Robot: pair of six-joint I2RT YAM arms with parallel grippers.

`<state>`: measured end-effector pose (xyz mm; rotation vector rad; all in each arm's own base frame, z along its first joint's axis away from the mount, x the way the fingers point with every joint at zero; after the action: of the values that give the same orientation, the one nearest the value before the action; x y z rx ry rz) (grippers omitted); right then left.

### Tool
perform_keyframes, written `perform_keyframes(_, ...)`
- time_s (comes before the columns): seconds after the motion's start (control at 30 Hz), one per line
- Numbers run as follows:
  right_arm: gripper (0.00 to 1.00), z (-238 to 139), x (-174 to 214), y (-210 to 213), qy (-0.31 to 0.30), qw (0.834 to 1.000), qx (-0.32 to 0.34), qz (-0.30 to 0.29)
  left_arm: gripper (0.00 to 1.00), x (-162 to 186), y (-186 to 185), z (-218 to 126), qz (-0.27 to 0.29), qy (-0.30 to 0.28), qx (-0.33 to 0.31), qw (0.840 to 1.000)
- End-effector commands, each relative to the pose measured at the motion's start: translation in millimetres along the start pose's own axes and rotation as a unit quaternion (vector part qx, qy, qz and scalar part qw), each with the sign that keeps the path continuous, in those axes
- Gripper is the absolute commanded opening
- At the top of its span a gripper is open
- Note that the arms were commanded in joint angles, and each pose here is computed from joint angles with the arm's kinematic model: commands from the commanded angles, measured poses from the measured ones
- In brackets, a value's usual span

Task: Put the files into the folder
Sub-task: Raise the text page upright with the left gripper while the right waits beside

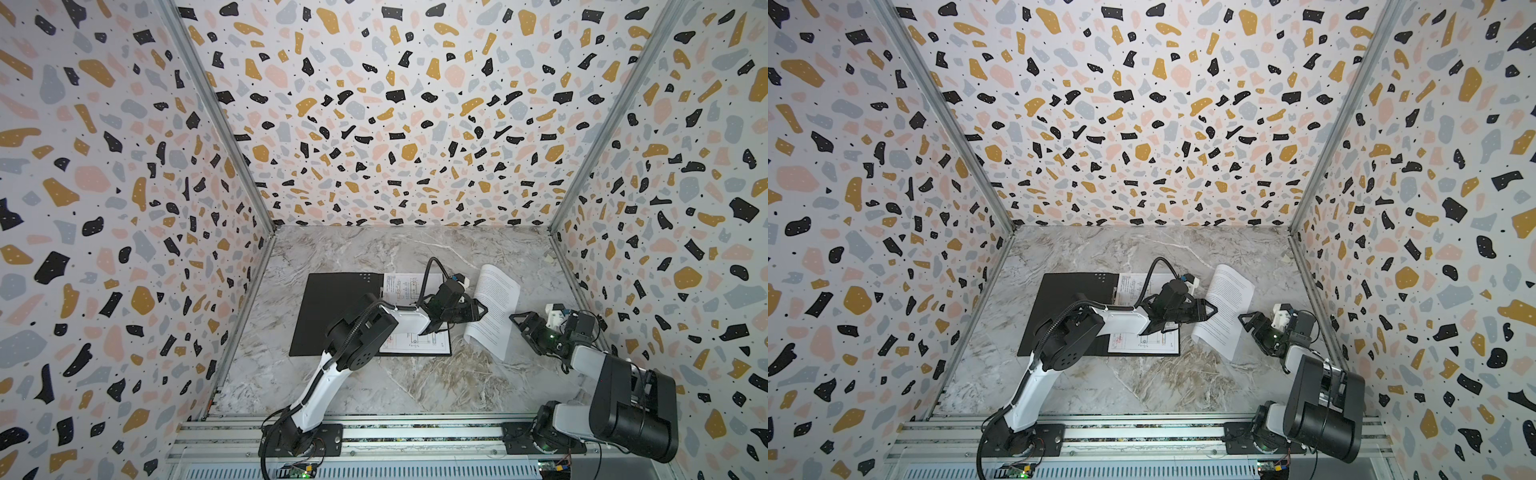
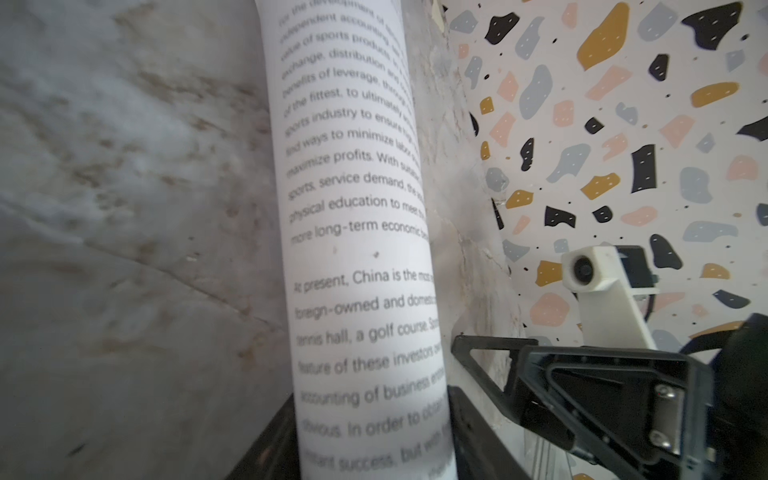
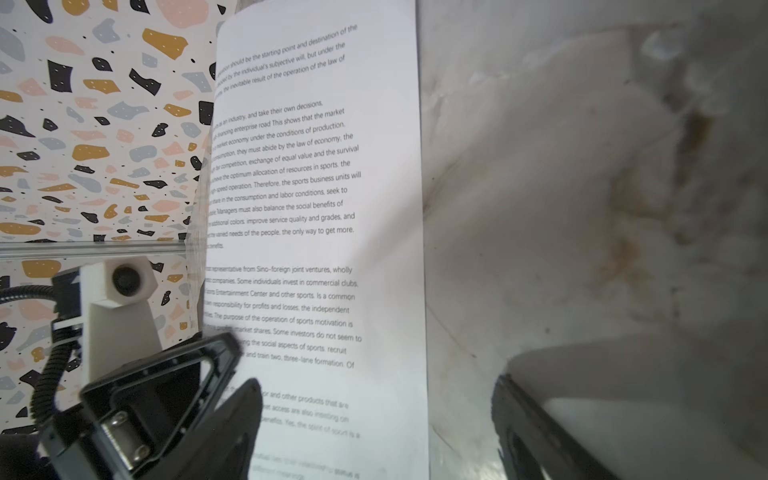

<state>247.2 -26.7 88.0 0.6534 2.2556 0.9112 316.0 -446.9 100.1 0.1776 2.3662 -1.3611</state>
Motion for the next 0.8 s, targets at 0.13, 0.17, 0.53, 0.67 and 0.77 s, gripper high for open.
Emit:
perform_keyframes(0.13,0.88,2,19,-18,0.017,0.999,0.005,0.03,0.52,-20,-34,-19,0.005,-0.027,0.059,0.998)
perform_keyframes(0.17,0.88,2,18,-17,0.015,0.999,-0.002,0.031,0.52,-20,-35,-19,0.005,-0.026,0.06,0.998)
perform_keyframes(0.53,0.89,9,21,-11,0.015,0.996,-0.081,0.037,0.51,-21,-43,-24,-0.014,-0.029,0.089,0.996)
perform_keyframes(0.67,0.89,11,22,-10,0.014,0.994,-0.099,0.04,0.5,-24,-48,-28,-0.017,-0.034,0.097,0.995)
perform_keyframes(0.77,0.89,12,21,-9,0.012,0.993,-0.114,0.042,0.5,-25,-52,-30,-0.023,-0.036,0.11,0.993)
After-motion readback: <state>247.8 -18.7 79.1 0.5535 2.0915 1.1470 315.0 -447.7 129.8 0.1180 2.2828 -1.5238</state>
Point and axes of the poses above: each gripper's point midway between its finger pads, its own z axis out along the fingers, its own y axis along the line the jaws close on, x = y × z, the point moved 7 cm from there along -z, back along the fingers, and after that the axes turned 3 degrees about -z, right-handed, at the moved point
